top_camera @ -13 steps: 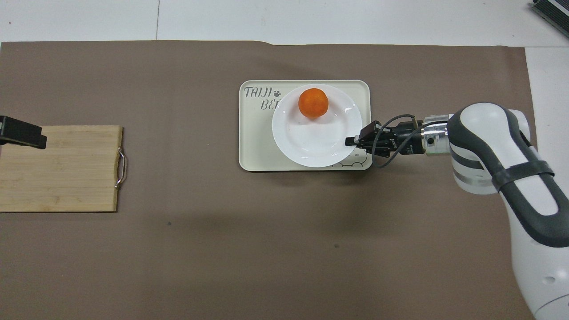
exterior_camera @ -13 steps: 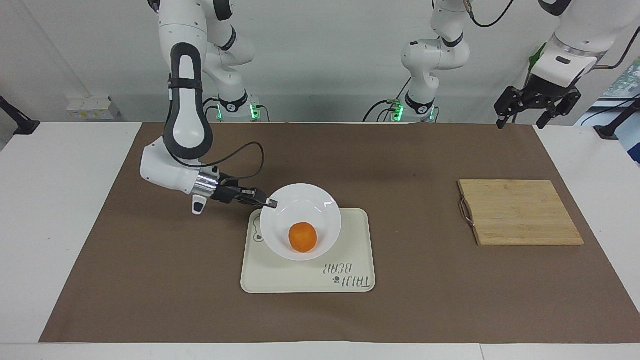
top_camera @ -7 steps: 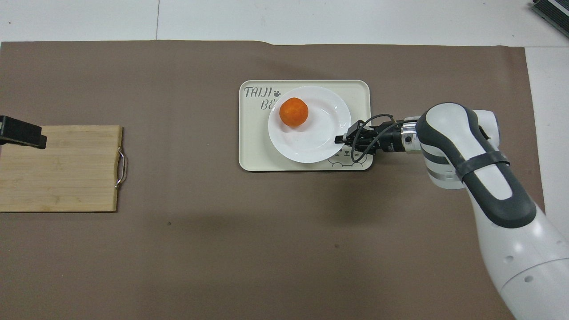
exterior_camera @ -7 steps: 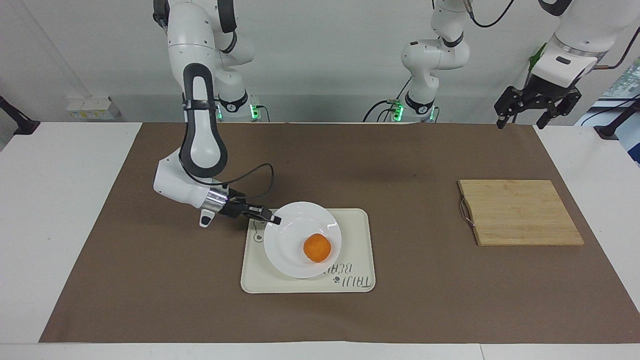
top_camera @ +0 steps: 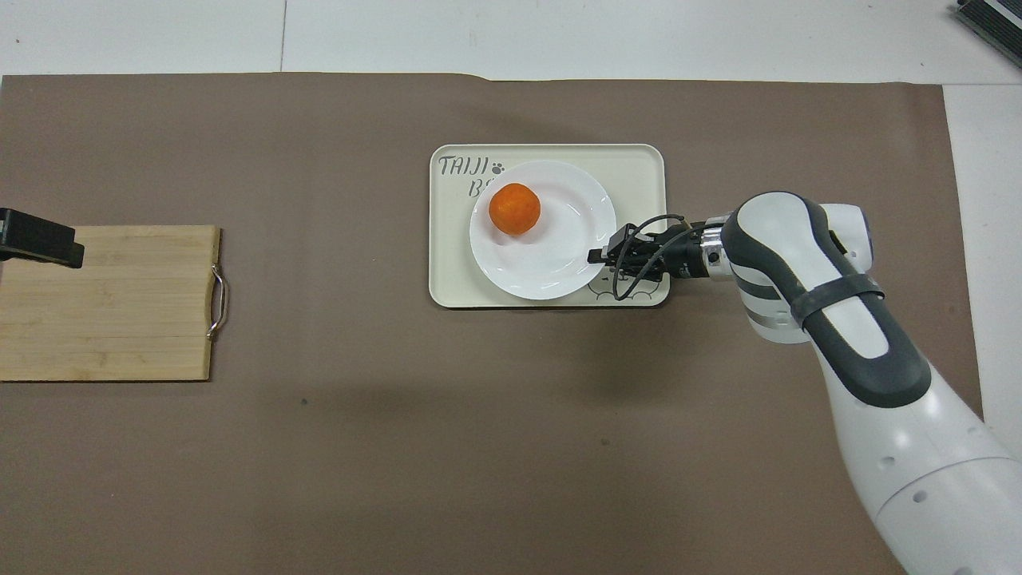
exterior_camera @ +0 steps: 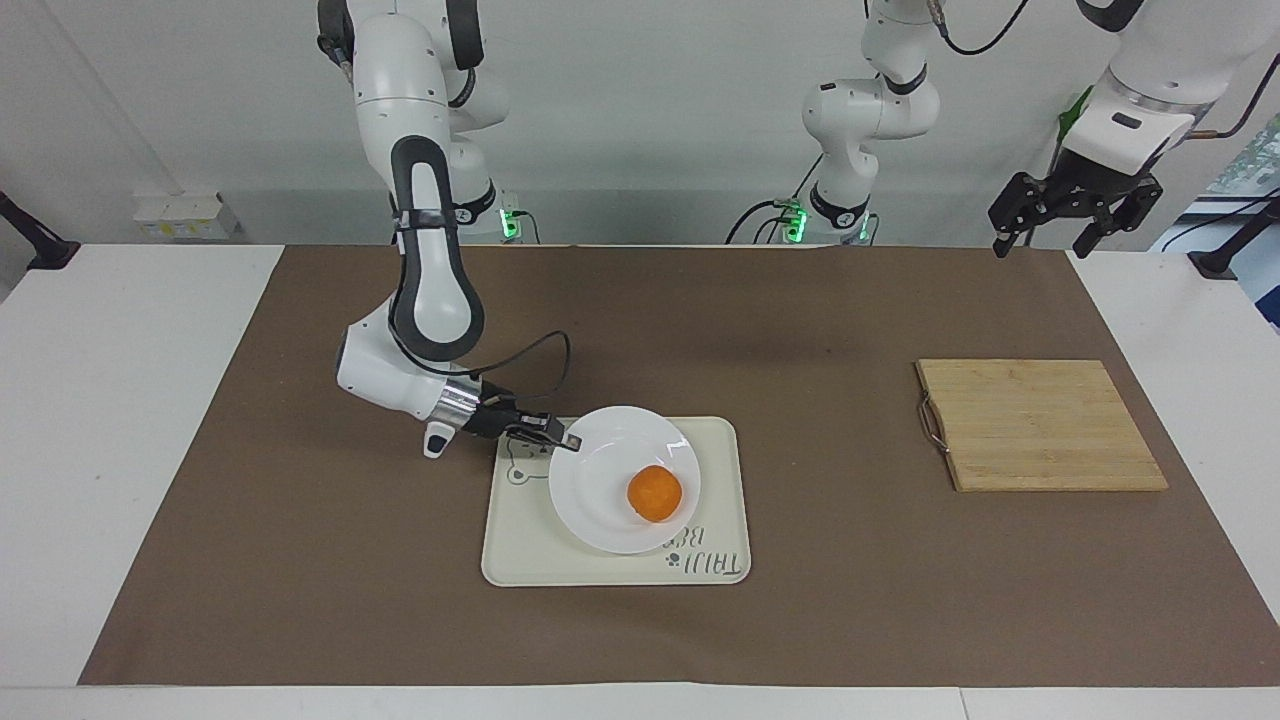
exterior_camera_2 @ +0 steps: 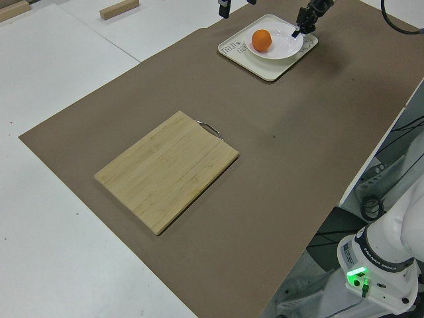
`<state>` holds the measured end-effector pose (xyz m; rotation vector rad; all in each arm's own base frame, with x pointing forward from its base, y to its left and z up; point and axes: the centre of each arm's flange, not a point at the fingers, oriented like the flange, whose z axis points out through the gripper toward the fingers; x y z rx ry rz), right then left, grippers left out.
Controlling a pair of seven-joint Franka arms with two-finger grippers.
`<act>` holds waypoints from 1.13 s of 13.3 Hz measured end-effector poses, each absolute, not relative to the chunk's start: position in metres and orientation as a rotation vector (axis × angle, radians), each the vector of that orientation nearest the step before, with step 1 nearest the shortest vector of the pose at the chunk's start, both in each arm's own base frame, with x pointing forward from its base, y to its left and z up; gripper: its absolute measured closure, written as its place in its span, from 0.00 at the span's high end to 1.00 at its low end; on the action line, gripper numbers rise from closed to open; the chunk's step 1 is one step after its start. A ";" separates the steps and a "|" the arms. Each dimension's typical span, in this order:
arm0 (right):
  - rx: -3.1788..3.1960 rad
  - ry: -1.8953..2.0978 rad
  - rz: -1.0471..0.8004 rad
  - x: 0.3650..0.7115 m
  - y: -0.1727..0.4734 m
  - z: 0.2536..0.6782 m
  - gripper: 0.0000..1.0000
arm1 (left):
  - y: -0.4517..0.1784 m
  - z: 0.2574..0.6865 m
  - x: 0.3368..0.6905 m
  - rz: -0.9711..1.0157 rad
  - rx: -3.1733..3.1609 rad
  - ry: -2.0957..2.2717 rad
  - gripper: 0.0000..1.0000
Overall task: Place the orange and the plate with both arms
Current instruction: 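Slide the plate with the right gripper onto the bear tray, then open the right gripper and withdraw it from the plate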
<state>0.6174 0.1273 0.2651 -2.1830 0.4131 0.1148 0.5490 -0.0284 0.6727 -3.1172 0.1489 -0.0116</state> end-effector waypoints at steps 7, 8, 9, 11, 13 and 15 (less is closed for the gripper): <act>-2.314 0.306 0.058 0.620 0.118 0.264 0.56 | -0.028 0.673 0.549 -0.012 -3.117 0.149 1.00; -2.367 0.255 0.049 0.623 0.114 0.270 0.66 | -0.028 0.673 0.549 -0.012 -3.117 0.149 1.00; -2.425 0.209 0.040 0.626 0.108 0.278 0.78 | -0.028 0.673 0.549 -0.012 -3.117 0.149 1.00; -2.571 0.117 0.019 0.632 0.093 0.303 0.99 | -0.028 0.673 0.549 -0.012 -3.117 0.149 1.00; -2.738 0.066 -0.020 0.639 0.081 0.339 1.00 | -0.028 0.673 0.549 -0.012 -3.117 0.149 1.00; -2.861 0.048 -0.073 0.639 0.075 0.376 1.00 | -0.028 0.673 0.549 -0.012 -3.117 0.149 1.00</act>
